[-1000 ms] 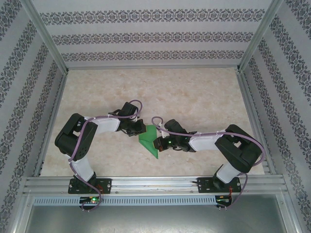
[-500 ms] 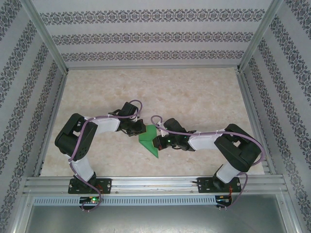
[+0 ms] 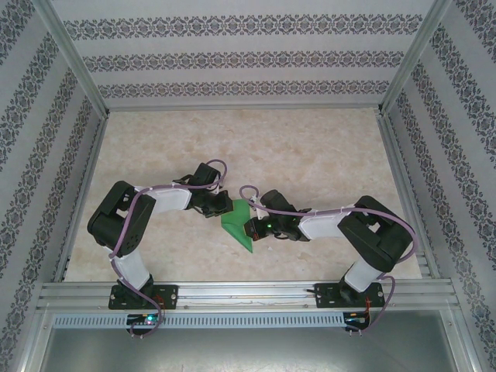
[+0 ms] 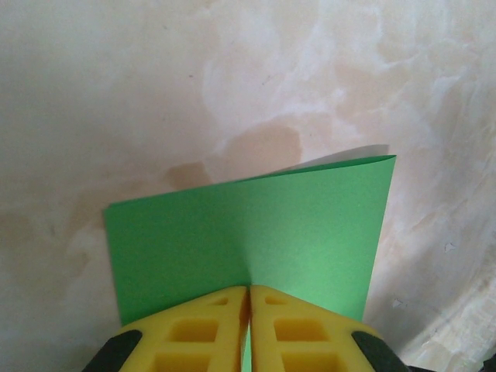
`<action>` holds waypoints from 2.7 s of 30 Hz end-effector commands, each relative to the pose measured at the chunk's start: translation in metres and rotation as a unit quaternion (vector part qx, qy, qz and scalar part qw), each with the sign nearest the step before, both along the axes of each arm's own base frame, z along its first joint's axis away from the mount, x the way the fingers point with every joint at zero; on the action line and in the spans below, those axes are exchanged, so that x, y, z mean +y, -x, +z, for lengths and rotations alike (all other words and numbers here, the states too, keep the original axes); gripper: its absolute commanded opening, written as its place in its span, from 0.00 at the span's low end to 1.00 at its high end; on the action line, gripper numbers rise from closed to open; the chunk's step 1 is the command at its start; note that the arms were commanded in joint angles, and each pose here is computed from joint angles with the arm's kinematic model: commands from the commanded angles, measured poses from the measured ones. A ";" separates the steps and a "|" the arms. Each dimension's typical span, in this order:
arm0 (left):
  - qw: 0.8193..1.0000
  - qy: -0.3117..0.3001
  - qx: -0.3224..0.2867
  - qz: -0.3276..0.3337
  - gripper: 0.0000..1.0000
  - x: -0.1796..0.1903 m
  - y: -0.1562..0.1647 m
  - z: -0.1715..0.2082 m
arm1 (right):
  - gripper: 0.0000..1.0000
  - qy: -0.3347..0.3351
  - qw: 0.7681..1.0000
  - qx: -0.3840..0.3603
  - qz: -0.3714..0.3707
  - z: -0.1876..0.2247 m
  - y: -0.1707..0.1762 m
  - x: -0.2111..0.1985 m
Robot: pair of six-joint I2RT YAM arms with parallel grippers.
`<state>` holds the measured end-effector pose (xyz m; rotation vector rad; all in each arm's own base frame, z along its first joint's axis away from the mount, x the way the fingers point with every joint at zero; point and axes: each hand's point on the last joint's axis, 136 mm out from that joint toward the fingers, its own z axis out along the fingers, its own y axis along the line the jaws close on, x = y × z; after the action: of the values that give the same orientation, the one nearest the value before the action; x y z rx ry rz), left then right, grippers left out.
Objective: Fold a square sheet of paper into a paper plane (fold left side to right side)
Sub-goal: Third fold the triangle at the center of the table.
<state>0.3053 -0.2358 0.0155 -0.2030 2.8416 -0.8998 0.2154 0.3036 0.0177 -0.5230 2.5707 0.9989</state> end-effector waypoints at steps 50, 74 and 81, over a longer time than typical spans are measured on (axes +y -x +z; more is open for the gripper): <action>0.992 0.122 -0.010 -0.011 0.13 -0.034 0.058 0.027 | 0.00 0.056 0.998 0.021 -0.003 -0.031 0.005 -0.017; 0.997 0.076 0.003 -0.003 0.12 -0.021 0.062 -0.005 | 0.00 0.061 0.998 0.021 -0.001 -0.033 0.005 -0.019; 0.999 0.044 0.022 0.005 0.12 -0.011 0.069 -0.022 | 0.00 0.049 0.999 0.019 -0.007 -0.025 0.001 -0.018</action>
<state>0.2423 -0.2586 0.0172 -0.2429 2.7929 -1.1588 0.2190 0.3061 0.0157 -0.5351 2.5612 0.9976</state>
